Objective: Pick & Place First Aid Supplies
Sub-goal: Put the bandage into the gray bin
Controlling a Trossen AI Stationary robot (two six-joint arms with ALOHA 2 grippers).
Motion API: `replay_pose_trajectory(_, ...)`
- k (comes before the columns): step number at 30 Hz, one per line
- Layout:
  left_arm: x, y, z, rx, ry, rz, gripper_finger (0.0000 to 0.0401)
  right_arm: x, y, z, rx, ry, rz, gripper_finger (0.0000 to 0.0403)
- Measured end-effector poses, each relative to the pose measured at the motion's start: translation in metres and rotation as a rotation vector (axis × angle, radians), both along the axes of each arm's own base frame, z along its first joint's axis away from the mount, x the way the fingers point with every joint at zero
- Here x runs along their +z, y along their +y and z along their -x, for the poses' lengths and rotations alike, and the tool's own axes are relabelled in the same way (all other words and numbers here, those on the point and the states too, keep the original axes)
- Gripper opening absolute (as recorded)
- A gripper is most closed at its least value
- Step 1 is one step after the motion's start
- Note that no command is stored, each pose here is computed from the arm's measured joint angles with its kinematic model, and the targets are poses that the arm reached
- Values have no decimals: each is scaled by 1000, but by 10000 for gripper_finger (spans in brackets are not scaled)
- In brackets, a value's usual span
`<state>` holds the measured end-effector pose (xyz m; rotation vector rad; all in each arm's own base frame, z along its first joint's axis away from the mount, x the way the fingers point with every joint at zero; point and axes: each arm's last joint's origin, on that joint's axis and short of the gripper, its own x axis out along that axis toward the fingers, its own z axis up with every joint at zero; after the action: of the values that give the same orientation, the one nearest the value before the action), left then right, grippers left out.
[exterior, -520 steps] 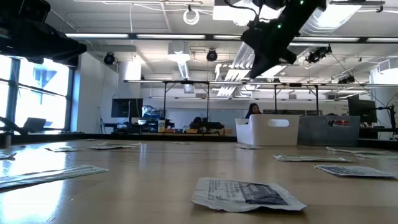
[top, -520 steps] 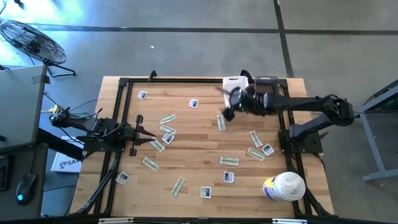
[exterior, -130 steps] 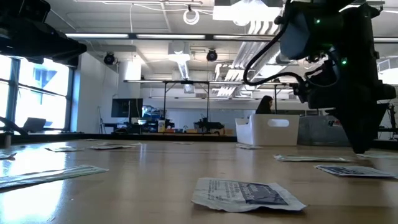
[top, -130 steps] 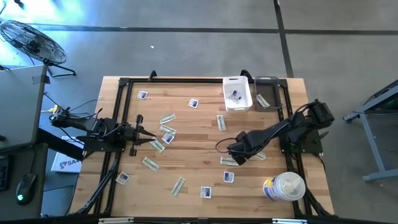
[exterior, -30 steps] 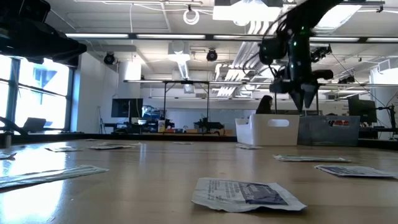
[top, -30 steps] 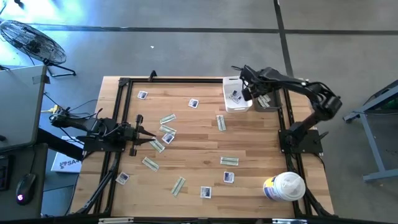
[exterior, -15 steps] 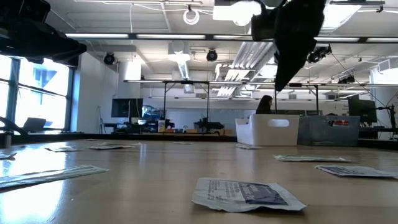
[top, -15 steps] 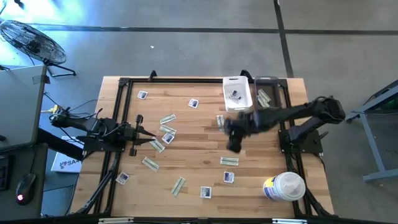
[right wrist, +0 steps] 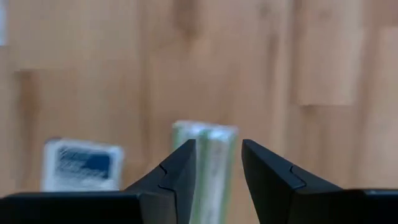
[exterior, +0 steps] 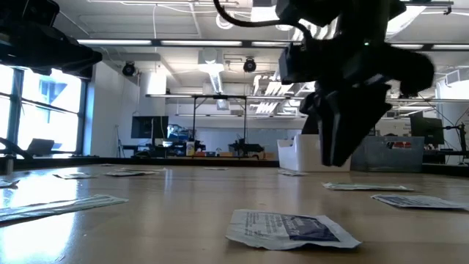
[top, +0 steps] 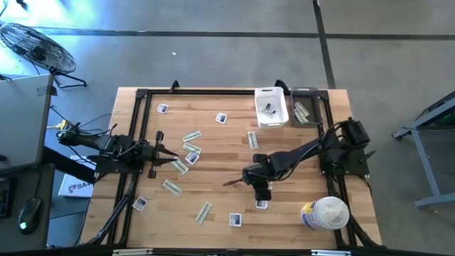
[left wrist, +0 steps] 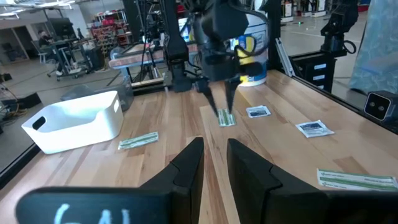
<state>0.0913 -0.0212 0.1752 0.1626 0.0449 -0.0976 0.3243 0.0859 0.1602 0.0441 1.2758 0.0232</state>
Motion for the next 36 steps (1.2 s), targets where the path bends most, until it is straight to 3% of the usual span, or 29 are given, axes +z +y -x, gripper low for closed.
replay_pose_trajectory(3,0,0,0,0,0,0,69,0,-2,-1,-17,-18,41,123)
replay_pose_trajectory(18,0,0,0,0,0,0,69,-32,-1,-8,-2,73,43,119)
replay_pose_trajectory(31,0,0,0,0,0,0,69,-34,-2,-8,-9,61,65,27)
replay_pose_trajectory(36,0,0,0,0,0,0,69,-22,-4,-8,-27,27,60,3)
